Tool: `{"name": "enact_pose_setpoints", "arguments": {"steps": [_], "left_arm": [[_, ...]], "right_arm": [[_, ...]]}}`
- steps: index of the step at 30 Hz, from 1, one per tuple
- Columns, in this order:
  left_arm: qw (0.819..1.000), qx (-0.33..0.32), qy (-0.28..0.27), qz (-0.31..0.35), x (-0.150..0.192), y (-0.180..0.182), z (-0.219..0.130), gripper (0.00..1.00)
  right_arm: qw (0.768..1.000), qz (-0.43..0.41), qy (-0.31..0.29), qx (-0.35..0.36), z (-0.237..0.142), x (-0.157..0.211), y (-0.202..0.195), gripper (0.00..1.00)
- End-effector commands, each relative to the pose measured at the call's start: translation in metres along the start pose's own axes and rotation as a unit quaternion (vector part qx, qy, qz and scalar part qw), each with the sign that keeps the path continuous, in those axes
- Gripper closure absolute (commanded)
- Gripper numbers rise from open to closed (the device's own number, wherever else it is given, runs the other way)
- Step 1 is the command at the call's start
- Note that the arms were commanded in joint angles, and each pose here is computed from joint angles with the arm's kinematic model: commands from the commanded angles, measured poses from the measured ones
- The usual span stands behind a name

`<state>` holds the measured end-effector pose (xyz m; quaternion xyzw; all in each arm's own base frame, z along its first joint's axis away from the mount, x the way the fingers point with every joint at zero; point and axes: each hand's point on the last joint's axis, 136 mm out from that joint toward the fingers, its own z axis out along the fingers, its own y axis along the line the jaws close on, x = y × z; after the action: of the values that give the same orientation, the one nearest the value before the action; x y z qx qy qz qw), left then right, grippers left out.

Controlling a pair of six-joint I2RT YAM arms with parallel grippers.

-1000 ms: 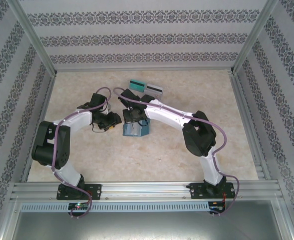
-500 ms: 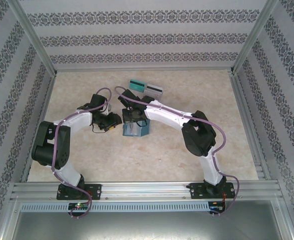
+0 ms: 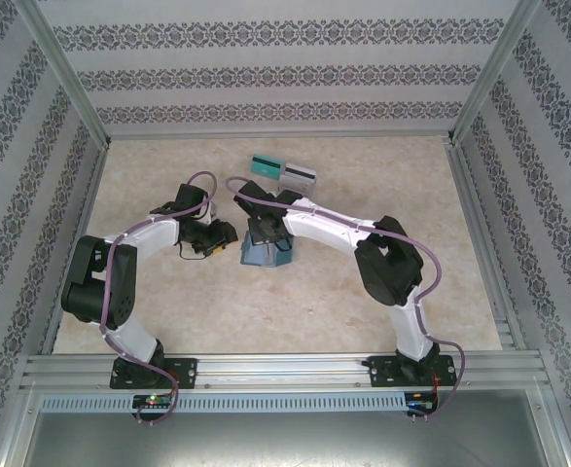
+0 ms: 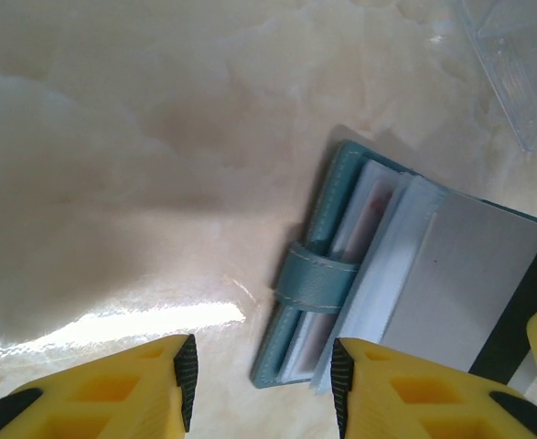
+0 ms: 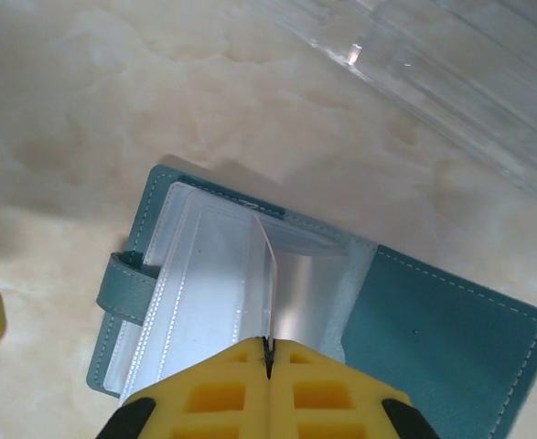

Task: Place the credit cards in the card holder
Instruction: Move the card holder to the center of the table.

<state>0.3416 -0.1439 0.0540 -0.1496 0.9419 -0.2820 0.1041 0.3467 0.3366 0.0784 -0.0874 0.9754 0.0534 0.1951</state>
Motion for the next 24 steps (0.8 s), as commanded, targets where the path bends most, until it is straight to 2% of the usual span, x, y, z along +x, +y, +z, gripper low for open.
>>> {"name": "enact_pose_setpoints", "arguments": {"steps": [1,8,15,24], "left_arm": [[1.0,0.022,-0.008,0.011,-0.003,-0.01,-0.003,0.55],[1.0,0.024,-0.002,0.014,0.0,-0.015,0.001,0.55],[0.999,0.019,0.012,0.03,0.006,-0.028,0.011,0.54],[0.997,0.041,0.043,0.055,0.017,-0.063,0.038,0.49]], "right_arm": [[0.999,-0.012,-0.009,0.039,-0.016,0.002,-0.024,1.0],[0.999,0.0,-0.022,0.034,-0.023,-0.001,-0.036,1.0],[0.998,-0.008,-0.033,0.059,-0.028,-0.003,-0.061,1.0],[0.992,-0.051,-0.08,0.088,-0.037,-0.017,-0.079,1.0]]}}
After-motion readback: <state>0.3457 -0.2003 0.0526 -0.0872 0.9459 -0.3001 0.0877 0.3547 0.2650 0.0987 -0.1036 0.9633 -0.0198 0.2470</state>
